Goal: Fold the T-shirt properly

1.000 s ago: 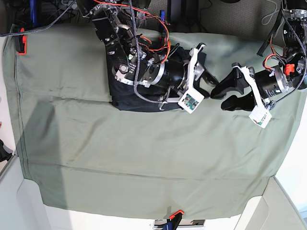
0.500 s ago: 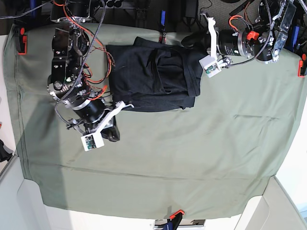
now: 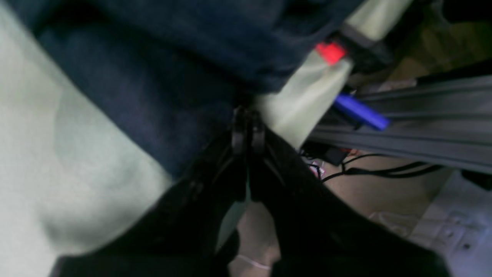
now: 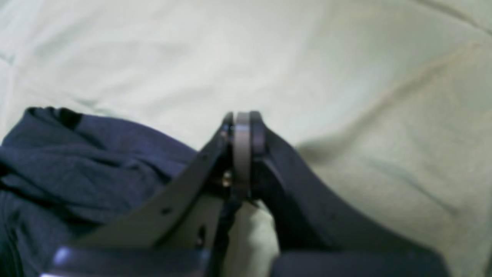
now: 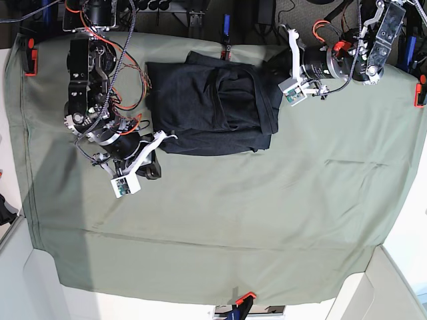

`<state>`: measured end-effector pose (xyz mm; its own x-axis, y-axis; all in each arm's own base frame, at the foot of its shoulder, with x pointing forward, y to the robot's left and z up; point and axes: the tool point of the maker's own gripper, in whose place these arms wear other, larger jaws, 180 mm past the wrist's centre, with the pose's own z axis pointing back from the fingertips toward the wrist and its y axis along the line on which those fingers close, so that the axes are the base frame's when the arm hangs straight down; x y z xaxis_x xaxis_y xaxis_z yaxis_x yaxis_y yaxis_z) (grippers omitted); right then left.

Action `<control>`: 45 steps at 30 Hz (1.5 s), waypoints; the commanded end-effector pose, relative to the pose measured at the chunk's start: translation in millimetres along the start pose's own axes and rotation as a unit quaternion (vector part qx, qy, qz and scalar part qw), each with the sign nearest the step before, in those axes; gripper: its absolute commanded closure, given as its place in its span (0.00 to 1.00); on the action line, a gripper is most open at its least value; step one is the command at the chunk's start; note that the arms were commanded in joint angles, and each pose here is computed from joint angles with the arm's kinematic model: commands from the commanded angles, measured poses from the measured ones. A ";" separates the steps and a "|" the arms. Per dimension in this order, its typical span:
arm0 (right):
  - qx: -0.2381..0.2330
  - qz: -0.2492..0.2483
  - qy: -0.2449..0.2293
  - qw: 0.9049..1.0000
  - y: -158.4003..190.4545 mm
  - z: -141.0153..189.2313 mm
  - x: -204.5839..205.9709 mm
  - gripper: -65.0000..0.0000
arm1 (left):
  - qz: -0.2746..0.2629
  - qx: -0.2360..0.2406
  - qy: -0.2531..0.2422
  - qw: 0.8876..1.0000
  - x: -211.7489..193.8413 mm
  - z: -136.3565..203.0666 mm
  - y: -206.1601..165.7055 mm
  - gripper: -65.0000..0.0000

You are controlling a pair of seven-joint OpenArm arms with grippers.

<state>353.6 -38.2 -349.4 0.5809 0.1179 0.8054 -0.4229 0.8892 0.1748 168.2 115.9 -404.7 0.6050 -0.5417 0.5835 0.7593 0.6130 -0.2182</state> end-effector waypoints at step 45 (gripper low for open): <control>0.016 -0.008 -0.037 0.999 5.8 2.2 21.4 1.00 | -0.062 0.040 -0.064 0.995 205.5 -85.3 125.5 1.00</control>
<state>353.2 -33.8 -346.4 0.5809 0.0906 0.8089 -0.4266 0.8802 0.2078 392.5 31.8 -399.1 0.5034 -0.5572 0.6604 0.7970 0.5946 -0.1058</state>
